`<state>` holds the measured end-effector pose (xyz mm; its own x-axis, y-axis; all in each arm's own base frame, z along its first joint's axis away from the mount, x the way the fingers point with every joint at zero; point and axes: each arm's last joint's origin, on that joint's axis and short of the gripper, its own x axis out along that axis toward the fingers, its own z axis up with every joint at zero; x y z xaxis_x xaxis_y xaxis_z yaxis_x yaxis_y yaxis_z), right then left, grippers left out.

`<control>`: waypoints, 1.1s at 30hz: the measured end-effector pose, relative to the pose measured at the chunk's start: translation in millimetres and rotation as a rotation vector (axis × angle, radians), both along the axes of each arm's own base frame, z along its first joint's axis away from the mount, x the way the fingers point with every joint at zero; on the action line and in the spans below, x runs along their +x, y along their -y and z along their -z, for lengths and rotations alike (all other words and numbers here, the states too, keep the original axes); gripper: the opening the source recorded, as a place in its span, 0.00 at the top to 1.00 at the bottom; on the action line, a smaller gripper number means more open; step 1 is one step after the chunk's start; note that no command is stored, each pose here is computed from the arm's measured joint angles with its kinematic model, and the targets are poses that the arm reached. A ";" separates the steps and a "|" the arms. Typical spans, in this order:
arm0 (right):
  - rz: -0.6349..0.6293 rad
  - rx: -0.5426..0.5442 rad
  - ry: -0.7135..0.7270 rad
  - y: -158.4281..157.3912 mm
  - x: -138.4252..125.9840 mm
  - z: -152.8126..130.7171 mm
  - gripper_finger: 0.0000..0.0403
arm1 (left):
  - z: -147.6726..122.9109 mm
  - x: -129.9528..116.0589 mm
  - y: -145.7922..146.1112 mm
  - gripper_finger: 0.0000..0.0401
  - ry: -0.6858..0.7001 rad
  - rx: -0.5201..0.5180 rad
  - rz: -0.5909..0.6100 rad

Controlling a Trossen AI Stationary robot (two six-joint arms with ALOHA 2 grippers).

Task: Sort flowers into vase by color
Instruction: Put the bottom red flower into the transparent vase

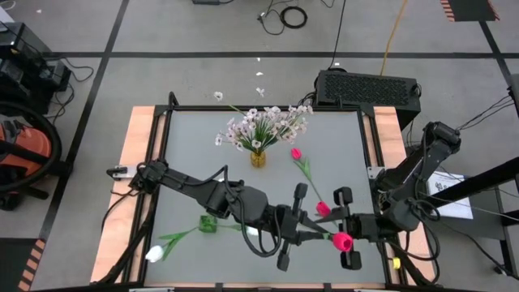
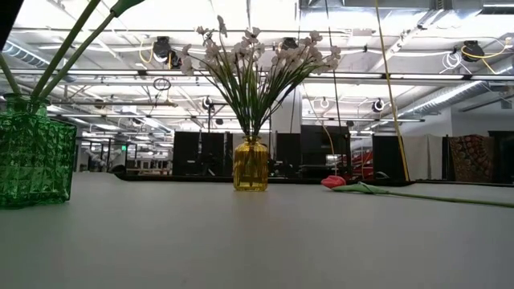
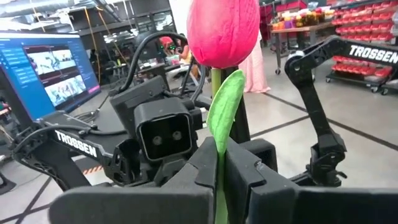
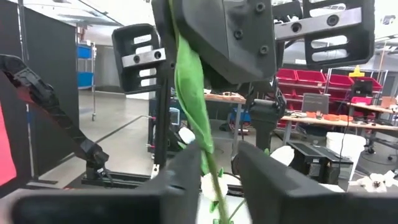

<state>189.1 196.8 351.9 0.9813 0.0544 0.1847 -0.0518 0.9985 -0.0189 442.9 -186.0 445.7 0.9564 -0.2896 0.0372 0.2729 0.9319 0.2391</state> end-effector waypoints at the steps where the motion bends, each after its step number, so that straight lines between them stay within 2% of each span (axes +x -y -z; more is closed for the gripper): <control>1: 0.000 0.000 0.000 -0.1 0.0 0.0 0.80 | 0.1 -0.1 0.2 0.97 0.001 0.004 0.000; 4: -0.009 0.004 -0.002 -0.9 -0.6 0.3 0.94 | 0.1 0.0 0.1 0.97 0.000 0.004 -0.004; 6: -0.012 0.010 -0.008 -1.2 -0.5 1.2 0.98 | 0.7 0.2 -0.5 0.96 -0.008 -0.001 -0.007; 9: -0.017 0.037 -0.018 -1.4 -0.3 2.2 0.97 | 2.6 0.0 0.1 0.92 -0.036 -0.025 -0.005; 13: -0.033 0.058 -0.019 -4.6 -4.5 1.7 0.99 | -3.3 -11.3 0.7 0.78 -0.085 -0.024 -0.001; 20: -0.023 0.127 -0.009 -5.8 -26.5 -9.4 0.99 | -15.0 -46.6 6.9 0.55 -0.203 0.051 -0.147; 25: 0.028 0.135 -0.020 -6.0 -46.8 -16.8 1.00 | -20.8 -80.9 8.8 0.51 -0.334 0.092 -0.237; 29: 0.040 0.149 -0.029 -6.7 -62.7 -21.8 1.00 | -8.2 -99.6 18.3 0.51 -0.482 0.109 -0.285; 33: 0.064 0.177 -0.047 -6.4 -77.0 -25.6 1.00 | 8.5 -109.7 35.1 0.51 -0.535 0.156 -0.350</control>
<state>112.1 203.2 377.4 0.9895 -0.0374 0.1394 0.0151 0.9873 0.1579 333.3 -221.1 437.2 0.8701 0.0786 -0.4865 0.0785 0.9525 0.2943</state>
